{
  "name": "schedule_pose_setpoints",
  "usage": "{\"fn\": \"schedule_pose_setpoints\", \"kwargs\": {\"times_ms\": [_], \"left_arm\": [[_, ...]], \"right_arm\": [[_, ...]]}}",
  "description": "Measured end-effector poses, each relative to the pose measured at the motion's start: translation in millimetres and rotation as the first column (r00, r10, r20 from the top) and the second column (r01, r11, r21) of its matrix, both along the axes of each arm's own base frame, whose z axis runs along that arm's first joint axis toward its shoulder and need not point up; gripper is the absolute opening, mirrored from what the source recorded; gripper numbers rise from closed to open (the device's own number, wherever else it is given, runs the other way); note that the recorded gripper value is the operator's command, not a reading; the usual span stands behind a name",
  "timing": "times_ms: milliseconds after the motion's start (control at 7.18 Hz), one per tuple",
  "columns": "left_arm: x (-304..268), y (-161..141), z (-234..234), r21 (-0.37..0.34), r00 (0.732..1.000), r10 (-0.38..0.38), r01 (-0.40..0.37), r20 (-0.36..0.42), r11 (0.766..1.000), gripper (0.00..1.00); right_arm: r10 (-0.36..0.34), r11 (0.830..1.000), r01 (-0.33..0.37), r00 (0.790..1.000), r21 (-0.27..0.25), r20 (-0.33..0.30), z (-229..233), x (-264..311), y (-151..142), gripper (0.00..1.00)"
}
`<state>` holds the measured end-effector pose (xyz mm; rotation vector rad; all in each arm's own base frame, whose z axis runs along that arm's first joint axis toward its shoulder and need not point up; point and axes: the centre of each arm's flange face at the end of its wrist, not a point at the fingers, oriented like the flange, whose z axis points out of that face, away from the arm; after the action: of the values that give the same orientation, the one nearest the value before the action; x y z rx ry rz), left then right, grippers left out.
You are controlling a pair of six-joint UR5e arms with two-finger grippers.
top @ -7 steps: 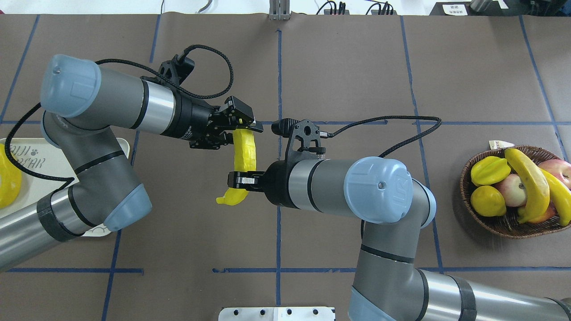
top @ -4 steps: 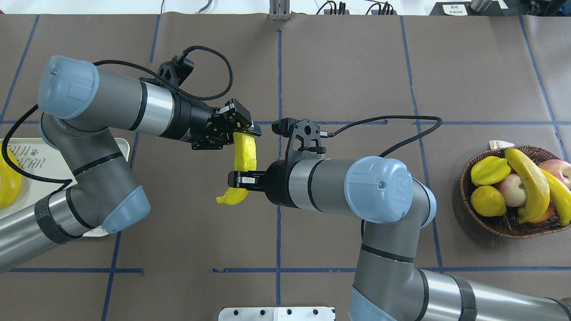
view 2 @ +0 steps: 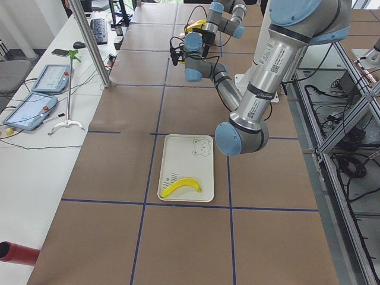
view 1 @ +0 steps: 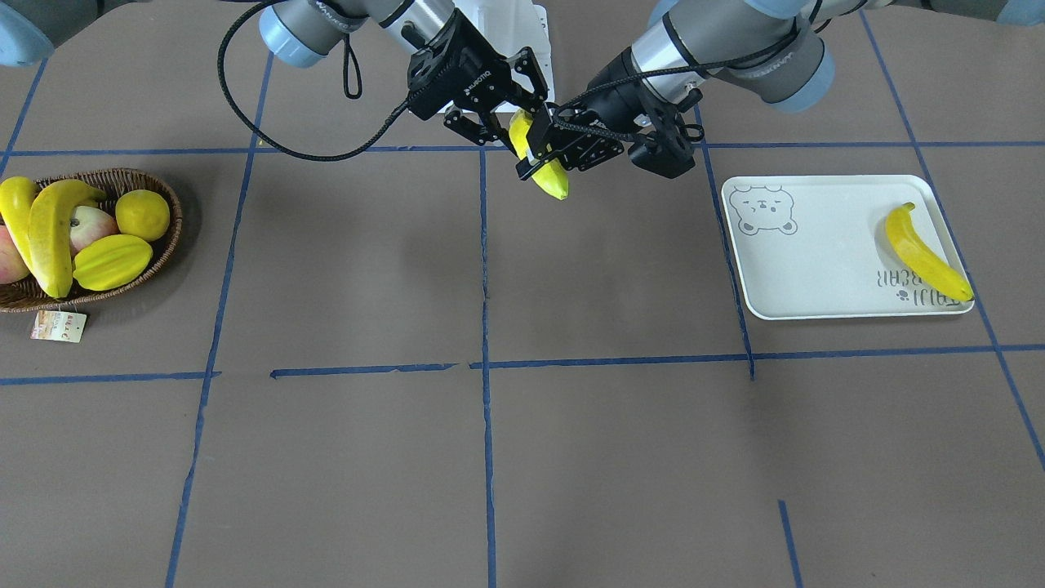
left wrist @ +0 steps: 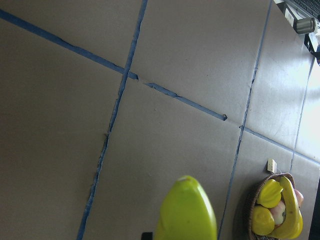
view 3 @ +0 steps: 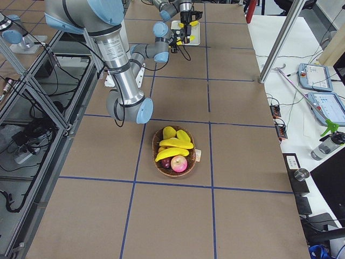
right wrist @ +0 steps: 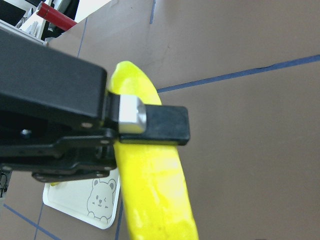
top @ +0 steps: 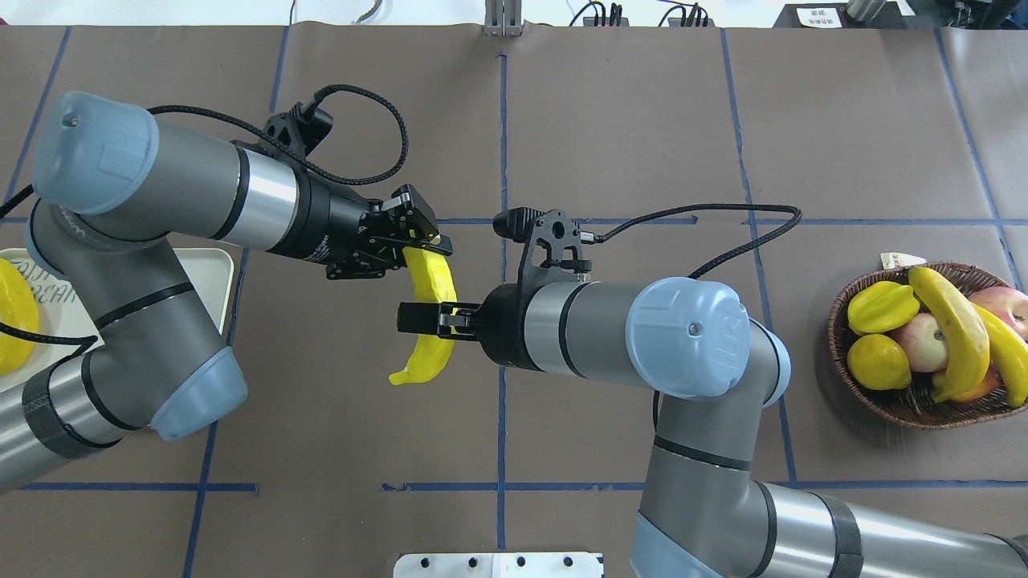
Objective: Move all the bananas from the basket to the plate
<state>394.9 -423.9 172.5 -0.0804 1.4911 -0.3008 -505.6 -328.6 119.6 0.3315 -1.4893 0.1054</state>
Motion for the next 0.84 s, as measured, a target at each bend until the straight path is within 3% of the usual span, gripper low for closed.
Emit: {"fn": "schedule_pose_setpoints", "kwargs": {"times_ms": [557, 836], "left_arm": [[1.5, -4.0, 30.1, -0.035, 0.999, -0.005, 0.007, 0.050, 0.999, 0.00], [-6.7, -10.8, 48.9, -0.090, 0.992, -0.020, 0.031, 0.126, 0.995, 0.00]], "right_arm": [[-0.019, 1.000, 0.019, 1.000, 0.001, 0.002, 11.0, 22.3, 5.6, 1.00], [-0.060, 0.998, 0.060, 0.998, -0.017, -0.027, 38.3, 48.2, 4.5, 1.00]]}}
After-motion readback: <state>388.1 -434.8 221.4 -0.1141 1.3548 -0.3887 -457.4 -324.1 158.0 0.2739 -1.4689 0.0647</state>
